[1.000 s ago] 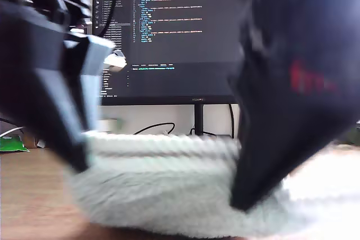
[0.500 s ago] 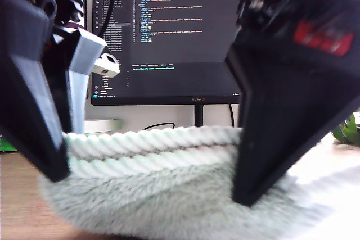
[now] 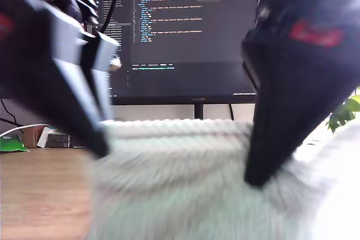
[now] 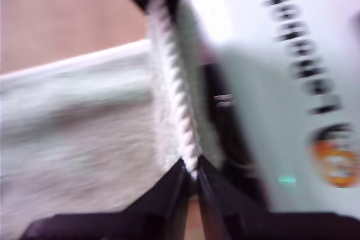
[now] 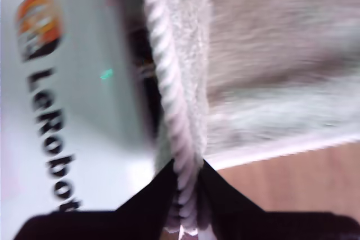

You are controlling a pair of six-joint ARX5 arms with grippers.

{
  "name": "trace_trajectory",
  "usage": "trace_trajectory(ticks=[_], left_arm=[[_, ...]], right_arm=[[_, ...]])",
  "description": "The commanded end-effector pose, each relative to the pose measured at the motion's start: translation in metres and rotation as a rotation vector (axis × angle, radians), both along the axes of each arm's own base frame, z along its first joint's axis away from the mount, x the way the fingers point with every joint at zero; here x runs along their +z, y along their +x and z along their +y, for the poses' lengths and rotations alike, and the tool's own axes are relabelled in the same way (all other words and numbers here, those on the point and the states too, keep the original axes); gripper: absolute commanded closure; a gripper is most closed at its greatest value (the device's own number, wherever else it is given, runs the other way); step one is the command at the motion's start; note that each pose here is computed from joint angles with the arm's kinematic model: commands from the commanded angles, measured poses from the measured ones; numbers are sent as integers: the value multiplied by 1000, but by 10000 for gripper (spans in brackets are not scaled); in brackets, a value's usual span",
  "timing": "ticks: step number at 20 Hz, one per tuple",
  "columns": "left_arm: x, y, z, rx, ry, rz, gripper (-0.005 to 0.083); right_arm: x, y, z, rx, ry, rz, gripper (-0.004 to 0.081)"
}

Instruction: Fold the tea towel to a neat square and place it to the right

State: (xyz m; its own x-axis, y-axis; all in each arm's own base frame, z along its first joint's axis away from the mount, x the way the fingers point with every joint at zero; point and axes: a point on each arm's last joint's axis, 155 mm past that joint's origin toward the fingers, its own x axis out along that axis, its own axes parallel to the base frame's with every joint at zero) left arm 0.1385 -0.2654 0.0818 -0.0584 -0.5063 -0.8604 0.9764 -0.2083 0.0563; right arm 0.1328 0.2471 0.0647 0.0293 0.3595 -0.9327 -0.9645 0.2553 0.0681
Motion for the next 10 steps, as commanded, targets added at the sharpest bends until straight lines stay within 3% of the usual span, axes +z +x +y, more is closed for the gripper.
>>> trace_trajectory(ticks=[1, 4, 7, 8, 10], left_arm=[[-7, 11, 7, 32, 27, -15, 797], [-4, 30, 5, 73, -9, -47, 797], [-3, 33, 5, 82, -18, -52, 797], [-3, 33, 5, 82, -16, -50, 797], [-3, 33, 5, 82, -16, -51, 797]], right_arm=[[4, 11, -3, -23, 1, -10, 783], [8, 26, -2, -8, 27, -55, 782], [7, 5, -3, 59, 39, 31, 782], [5, 0, -6, 135, 25, 22, 782], [7, 4, -3, 137, 39, 5, 782]])
